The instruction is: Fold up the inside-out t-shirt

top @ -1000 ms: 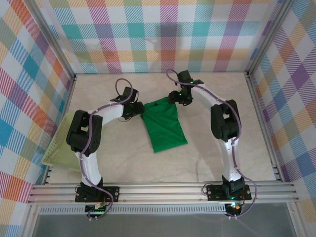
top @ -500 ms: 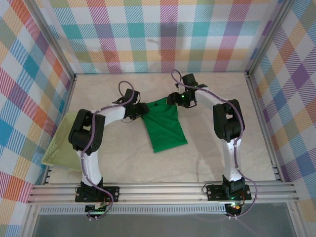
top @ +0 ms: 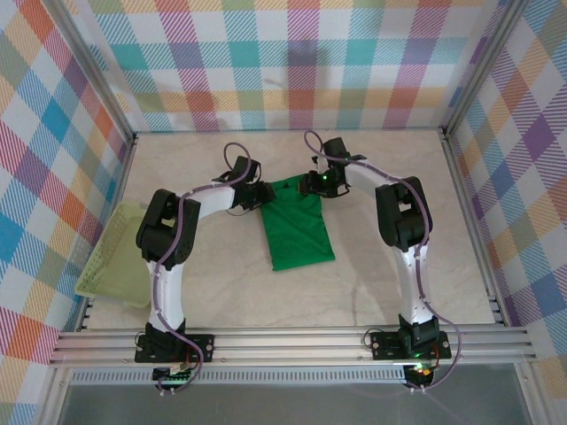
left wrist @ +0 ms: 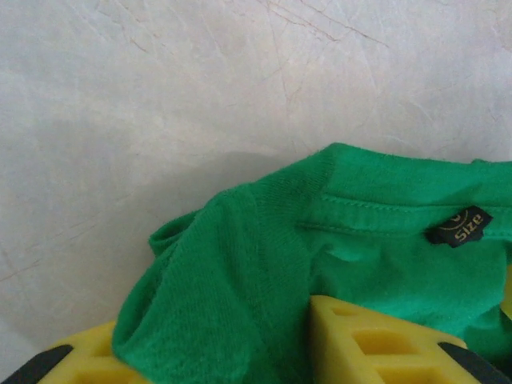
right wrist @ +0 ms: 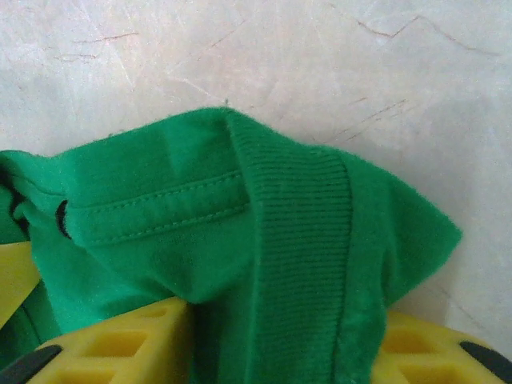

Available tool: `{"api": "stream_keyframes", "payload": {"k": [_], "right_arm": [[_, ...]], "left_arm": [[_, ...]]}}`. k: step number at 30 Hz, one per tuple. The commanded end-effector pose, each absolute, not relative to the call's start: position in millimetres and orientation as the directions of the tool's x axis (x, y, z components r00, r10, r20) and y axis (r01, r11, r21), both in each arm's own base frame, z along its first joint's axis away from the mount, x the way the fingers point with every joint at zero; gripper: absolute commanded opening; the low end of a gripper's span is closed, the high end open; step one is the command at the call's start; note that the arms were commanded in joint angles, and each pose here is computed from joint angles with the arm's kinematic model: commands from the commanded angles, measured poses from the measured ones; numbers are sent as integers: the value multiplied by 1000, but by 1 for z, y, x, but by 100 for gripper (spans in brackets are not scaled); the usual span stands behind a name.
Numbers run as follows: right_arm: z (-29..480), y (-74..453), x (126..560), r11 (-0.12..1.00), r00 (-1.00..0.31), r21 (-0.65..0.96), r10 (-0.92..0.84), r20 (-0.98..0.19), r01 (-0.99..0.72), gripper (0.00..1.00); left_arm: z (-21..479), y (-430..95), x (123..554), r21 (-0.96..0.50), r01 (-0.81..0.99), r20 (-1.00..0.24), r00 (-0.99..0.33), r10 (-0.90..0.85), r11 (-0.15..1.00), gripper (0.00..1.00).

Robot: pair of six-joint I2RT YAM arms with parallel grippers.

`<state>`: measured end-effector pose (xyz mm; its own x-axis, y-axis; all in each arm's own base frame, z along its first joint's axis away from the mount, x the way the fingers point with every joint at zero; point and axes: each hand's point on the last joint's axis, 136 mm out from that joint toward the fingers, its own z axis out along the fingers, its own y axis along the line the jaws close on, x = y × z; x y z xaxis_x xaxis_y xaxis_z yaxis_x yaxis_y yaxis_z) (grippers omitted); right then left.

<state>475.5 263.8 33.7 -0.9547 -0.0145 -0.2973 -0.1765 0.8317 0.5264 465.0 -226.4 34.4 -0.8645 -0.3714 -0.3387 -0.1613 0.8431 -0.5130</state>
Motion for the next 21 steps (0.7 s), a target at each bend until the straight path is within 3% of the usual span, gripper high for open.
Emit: {"api": "stream_keyframes", "payload": {"k": [1,11,14,21], "right_arm": [[25,275,464,808,-966,564,-25,-258,-171,38],[77,258,473,807,-922,564,67,-381,-174,4],[108,254,480,771,-902,605,99,-420,-198,0],[157,253,492,690,-881,683,142,-452,-240,0]], "left_arm": [[23,-237,459,-518,-145,-302,-891,-339,843,36],[60,-234,462,-577,-90,-386,-846,-368,812,5],[84,-232,465,-609,-56,-426,-818,-386,791,0],[141,-234,474,-686,22,-483,-762,-432,727,0]]}}
